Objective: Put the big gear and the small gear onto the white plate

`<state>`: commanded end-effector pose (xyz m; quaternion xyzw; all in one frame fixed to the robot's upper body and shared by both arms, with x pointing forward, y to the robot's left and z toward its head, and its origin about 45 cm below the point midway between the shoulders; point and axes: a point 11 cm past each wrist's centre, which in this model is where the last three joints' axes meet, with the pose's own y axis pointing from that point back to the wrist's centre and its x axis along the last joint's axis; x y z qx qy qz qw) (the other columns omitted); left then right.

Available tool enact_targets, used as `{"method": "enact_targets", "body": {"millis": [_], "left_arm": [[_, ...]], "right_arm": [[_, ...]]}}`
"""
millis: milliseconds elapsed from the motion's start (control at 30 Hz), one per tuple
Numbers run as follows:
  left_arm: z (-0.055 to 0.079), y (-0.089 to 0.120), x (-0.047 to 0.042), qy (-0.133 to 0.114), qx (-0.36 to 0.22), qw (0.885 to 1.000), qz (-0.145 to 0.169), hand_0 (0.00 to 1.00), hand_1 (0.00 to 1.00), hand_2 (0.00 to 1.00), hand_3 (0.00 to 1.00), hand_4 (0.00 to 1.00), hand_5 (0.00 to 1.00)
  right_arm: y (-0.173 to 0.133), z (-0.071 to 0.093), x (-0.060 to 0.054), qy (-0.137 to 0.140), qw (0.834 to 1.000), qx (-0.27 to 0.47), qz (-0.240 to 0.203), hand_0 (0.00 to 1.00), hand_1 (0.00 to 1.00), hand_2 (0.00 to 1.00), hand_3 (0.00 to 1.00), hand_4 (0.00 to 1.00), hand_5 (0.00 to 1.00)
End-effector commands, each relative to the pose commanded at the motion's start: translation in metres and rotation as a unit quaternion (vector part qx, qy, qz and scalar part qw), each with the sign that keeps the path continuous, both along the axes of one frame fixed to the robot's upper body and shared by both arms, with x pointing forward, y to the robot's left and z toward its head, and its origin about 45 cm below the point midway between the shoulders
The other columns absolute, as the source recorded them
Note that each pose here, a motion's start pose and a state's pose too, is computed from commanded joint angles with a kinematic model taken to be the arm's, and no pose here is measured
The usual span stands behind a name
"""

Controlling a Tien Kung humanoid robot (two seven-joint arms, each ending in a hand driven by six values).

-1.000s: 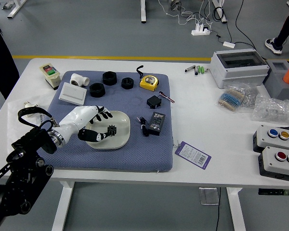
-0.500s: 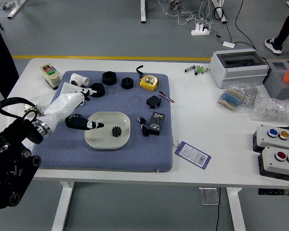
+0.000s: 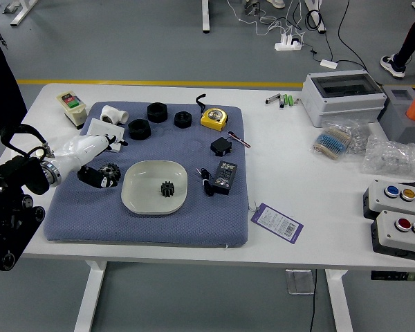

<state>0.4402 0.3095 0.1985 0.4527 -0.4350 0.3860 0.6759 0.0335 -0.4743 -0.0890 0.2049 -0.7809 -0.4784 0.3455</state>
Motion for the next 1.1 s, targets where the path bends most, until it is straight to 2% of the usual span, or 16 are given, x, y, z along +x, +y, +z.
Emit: {"method": "enact_targets", "body": {"millis": [200, 267, 400, 433, 600, 633, 1000, 1033, 1100], "left_arm": [[-0.004, 0.002, 0.0032, 0.003, 0.017, 1.0, -0.005, 0.637, 0.765, 0.871, 0.819, 0.917, 0.083], [-0.006, 0.003, 0.0045, 0.003, 0.022, 1.0, -0.005, 0.615, 0.747, 0.841, 0.809, 0.91, 0.073], [-0.01, 0.006, 0.0052, 0.007, 0.024, 1.0, 0.001, 0.615, 0.747, 0.841, 0.809, 0.91, 0.073], [-0.012, 0.007, 0.0057, 0.008, 0.024, 1.0, 0.003, 0.605, 0.73, 0.798, 0.807, 0.891, 0.067], [-0.019, 0.013, 0.0069, 0.015, 0.023, 1.0, 0.014, 0.605, 0.73, 0.798, 0.807, 0.891, 0.067], [-0.02, 0.014, 0.0069, 0.017, 0.023, 0.999, 0.015, 0.596, 0.699, 0.76, 0.748, 0.857, 0.06], [-0.027, 0.014, 0.0081, 0.024, 0.025, 0.999, 0.014, 0.562, 0.683, 0.736, 0.733, 0.823, 0.053], [-0.027, 0.013, 0.0082, 0.024, 0.025, 0.999, 0.013, 0.501, 0.578, 0.607, 0.631, 0.715, 0.028], [-0.027, 0.013, 0.0083, 0.023, 0.025, 0.999, 0.013, 0.501, 0.578, 0.607, 0.631, 0.715, 0.028]], "right_arm": [[0.001, -0.001, -0.001, 0.002, 1.0, 0.001, 0.001, 0.711, 0.719, 0.749, 0.565, 0.796, 0.659], [0.001, -0.001, -0.002, 0.003, 1.0, 0.002, 0.002, 0.711, 0.718, 0.749, 0.565, 0.796, 0.659], [0.002, -0.001, -0.003, 0.004, 1.0, 0.002, 0.003, 0.711, 0.718, 0.749, 0.565, 0.796, 0.659], [0.002, -0.001, -0.004, 0.005, 1.0, 0.003, 0.003, 0.711, 0.719, 0.749, 0.565, 0.796, 0.66], [0.002, -0.001, -0.004, 0.006, 1.0, 0.003, 0.005, 0.711, 0.719, 0.749, 0.565, 0.796, 0.66], [0.003, -0.002, -0.004, 0.006, 1.0, 0.003, 0.005, 0.71, 0.718, 0.749, 0.565, 0.796, 0.66], [0.002, -0.001, -0.002, 0.003, 1.0, 0.003, 0.002, 0.71, 0.718, 0.749, 0.565, 0.796, 0.66], [0.002, -0.001, -0.002, 0.003, 1.0, 0.003, 0.002, 0.71, 0.718, 0.749, 0.565, 0.796, 0.66], [0.002, -0.001, -0.002, 0.003, 1.0, 0.003, 0.002, 0.71, 0.718, 0.749, 0.565, 0.796, 0.66]]}}
